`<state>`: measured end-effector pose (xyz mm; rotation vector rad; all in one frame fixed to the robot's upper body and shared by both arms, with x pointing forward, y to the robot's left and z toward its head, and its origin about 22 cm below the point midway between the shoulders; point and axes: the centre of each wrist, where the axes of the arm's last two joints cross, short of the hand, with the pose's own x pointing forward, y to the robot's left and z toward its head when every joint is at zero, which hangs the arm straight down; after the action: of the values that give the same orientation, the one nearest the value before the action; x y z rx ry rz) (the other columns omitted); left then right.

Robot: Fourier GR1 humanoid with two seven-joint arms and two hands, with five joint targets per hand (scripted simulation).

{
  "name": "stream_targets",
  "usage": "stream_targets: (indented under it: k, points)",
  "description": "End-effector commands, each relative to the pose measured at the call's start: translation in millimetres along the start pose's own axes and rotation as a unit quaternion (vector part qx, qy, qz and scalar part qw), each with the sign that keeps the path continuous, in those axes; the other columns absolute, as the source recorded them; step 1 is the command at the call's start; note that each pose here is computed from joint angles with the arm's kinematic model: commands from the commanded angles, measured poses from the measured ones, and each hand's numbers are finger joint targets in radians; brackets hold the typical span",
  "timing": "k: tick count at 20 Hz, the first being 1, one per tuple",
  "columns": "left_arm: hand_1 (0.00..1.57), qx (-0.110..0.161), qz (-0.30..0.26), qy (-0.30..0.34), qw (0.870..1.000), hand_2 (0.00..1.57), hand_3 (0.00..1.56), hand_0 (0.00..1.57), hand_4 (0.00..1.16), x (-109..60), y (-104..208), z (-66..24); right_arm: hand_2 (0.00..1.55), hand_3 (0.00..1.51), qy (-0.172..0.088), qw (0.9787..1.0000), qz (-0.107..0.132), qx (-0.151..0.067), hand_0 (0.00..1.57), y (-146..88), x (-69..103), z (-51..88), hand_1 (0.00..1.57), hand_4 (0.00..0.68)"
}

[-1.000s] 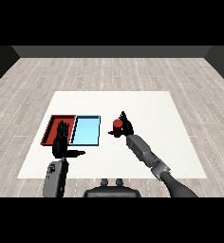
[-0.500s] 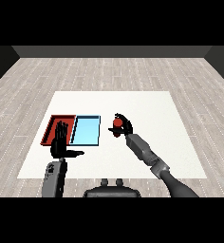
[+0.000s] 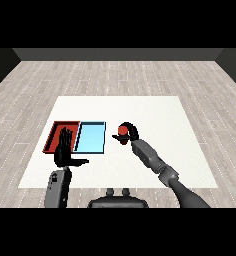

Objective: Pick the red can and put it in the red box

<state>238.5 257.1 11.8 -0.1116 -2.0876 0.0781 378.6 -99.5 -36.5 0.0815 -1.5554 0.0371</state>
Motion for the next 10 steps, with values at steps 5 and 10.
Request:
stream_targets:
  k: [5,10]
  points:
    - [0.00,0.003,0.000,0.004,1.000,0.00,0.00,0.00,0.00,1.5,3,5.9,1.47,1.41,0.017,0.9994,0.029,-0.005,1.55,18,-0.4,10.1,1.55,0.552]
    - [0.00,0.007,0.001,-0.003,1.000,0.00,0.00,0.00,0.00,-0.7,7,-5.5,1.47,1.40,-0.024,0.9993,0.026,-0.010,1.53,15,5.1,3.8,1.53,0.580]
